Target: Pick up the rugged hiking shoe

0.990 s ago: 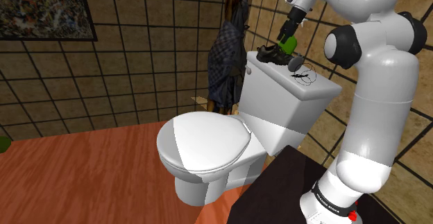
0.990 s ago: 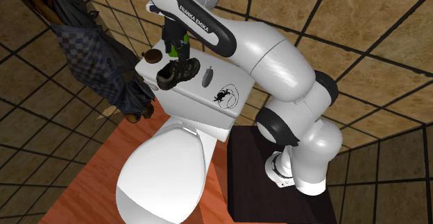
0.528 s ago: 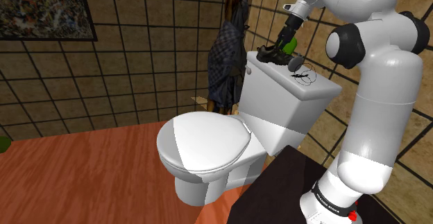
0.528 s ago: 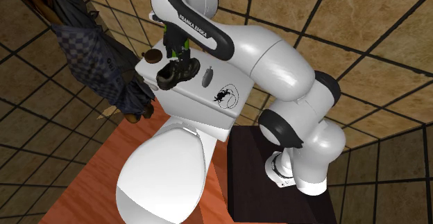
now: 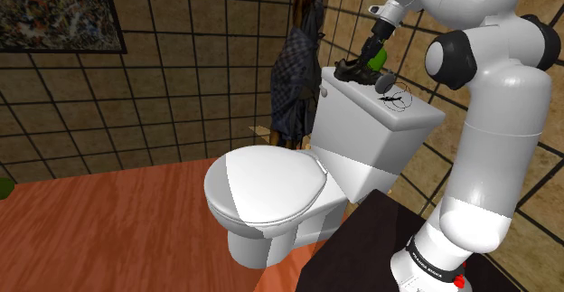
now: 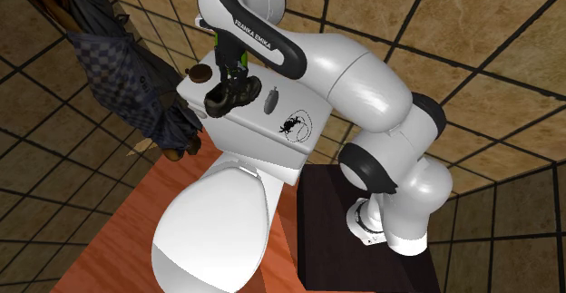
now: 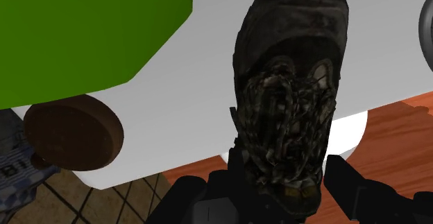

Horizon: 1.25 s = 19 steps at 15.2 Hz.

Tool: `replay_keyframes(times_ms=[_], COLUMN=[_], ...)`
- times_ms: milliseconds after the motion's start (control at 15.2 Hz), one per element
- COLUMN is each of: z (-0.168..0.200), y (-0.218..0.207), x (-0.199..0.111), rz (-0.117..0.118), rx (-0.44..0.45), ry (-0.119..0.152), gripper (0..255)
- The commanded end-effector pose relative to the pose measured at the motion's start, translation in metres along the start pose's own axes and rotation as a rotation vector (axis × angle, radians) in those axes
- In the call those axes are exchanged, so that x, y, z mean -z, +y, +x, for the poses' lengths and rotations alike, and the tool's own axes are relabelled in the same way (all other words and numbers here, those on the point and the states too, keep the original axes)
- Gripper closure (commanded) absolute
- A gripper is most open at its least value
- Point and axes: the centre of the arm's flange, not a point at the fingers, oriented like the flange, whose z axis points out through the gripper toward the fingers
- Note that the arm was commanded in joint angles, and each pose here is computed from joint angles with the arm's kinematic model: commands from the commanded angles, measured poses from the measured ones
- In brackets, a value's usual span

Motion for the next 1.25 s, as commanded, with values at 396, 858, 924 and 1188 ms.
replay_keyframes(times_ms=[396,858,924,1188], z=[0.009,0.021,0.023,0.027], y=[-0.001,-0.004,-0.004,-0.005], x=[0.024,0.059,0.064,0.075], rz=[0.002,0.002,0.002,0.002], rx=[-0.001,-0.001,-0.001,-0.001], ry=[-0.001,-0.001,-0.001,-0.001], gripper=[255,255,255,255])
